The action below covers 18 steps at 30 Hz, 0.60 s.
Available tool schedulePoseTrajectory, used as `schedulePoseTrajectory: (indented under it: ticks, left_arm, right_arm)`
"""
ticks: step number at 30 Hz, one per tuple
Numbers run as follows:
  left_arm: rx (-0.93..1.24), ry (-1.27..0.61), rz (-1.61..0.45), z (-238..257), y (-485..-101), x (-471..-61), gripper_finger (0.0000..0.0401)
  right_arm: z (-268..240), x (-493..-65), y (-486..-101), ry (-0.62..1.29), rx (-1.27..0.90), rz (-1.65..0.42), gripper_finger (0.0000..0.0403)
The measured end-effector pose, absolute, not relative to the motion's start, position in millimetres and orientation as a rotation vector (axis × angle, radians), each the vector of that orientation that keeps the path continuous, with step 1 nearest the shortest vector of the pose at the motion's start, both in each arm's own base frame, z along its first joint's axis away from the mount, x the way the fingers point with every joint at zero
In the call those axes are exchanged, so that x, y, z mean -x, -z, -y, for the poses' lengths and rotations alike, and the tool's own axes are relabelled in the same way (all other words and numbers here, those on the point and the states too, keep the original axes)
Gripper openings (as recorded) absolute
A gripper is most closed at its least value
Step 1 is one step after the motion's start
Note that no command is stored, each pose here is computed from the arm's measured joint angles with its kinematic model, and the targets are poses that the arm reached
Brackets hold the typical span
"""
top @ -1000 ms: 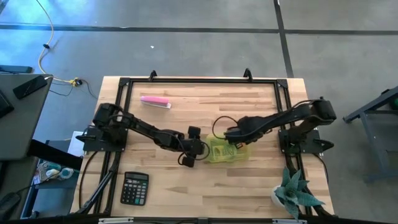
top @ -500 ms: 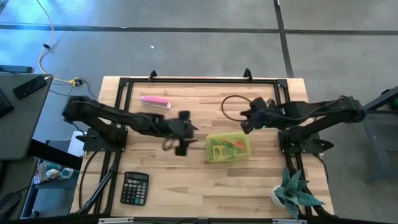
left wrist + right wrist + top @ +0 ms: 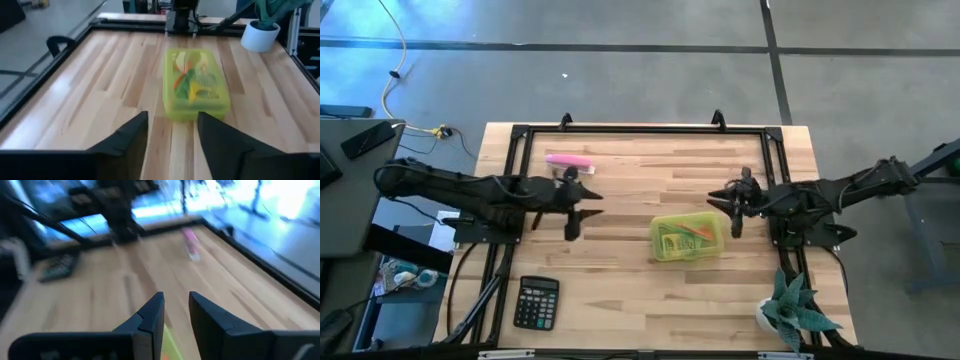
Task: Pack school essentials
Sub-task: Return to Home Position
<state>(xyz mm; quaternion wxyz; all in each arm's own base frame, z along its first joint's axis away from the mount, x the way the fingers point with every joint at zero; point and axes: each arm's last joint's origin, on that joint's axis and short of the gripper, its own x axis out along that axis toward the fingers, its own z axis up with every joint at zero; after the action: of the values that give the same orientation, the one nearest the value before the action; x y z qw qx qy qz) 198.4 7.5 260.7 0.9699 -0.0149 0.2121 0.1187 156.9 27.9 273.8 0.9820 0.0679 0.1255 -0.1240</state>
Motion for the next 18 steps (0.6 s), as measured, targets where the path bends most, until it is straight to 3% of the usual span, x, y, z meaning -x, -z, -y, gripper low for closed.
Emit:
schedulePoseTrajectory:
  ticks: [5,11,18]
  left_arm:
    - [0.081,-0.247,-0.384,-6,-248,-170,0.0095]
    - [0.102,-0.255,-0.322,-2,-236,-148,0.001]
    - [0.117,-0.261,-0.238,-1,-217,-129,0.0007]
  right_arm:
    - [-27,-148,-262,0.144,-0.099,-0.129,0.0076]
    - [-24,-137,-253,0.143,-0.052,-0.108,0.0019]
    - [-19,-131,-251,0.163,-0.043,-0.078,0.001]
